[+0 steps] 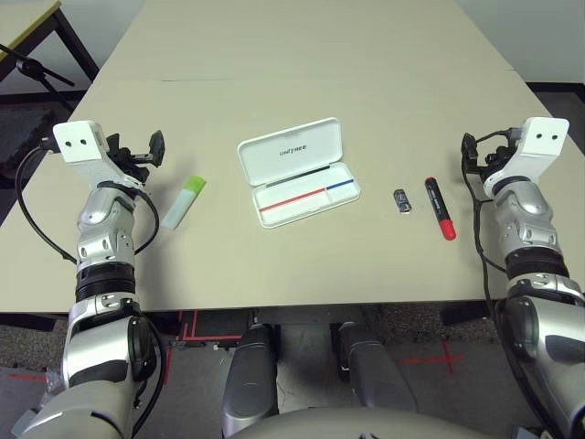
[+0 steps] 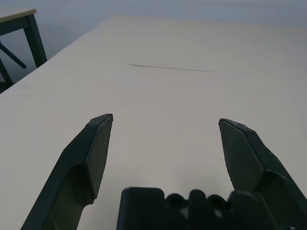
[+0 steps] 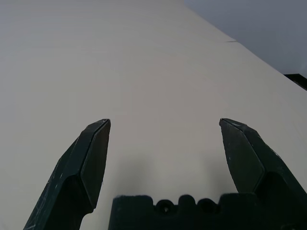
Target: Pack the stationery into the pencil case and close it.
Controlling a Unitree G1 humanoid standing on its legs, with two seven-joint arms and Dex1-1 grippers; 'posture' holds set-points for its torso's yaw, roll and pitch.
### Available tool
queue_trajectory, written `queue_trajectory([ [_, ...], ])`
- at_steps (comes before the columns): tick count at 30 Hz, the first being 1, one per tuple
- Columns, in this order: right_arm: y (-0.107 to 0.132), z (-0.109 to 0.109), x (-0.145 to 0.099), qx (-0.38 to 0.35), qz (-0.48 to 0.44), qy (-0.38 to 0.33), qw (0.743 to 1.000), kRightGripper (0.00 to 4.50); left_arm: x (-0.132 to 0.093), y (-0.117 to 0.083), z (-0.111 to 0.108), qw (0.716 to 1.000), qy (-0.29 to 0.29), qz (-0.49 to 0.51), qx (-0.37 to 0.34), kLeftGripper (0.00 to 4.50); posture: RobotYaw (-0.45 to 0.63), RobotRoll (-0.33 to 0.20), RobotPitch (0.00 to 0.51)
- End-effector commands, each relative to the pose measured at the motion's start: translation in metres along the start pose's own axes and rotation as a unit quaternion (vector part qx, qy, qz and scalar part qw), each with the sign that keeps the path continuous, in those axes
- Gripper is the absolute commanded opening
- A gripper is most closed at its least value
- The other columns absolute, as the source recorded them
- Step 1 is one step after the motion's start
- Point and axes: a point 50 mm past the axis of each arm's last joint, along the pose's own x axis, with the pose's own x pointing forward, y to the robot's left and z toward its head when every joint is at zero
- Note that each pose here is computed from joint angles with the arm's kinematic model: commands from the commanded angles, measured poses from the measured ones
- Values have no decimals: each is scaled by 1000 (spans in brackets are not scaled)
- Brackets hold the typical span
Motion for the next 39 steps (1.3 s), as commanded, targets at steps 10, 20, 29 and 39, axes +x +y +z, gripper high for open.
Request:
queue_trajectory([
  [10, 4, -1, 2, 5, 5, 1, 1000, 4500, -8, 11, -2, 1000, 7, 12, 9, 4456, -28, 0, 180],
  [20, 2, 17, 5, -39, 110, 7, 993, 4500, -15, 20, 4, 1000, 3, 7, 12, 4456, -30, 0, 175],
  [29, 15, 41, 1, -89, 301, 36, 949, 4500, -22, 18, 15, 998, 5, -66, 17, 4456, -34, 0, 170],
  [39, 32, 48, -23, -118, 463, 101, 873, 4500, -47, -35, 34, 941, 45, -334, 16, 4456, -32, 0, 160],
])
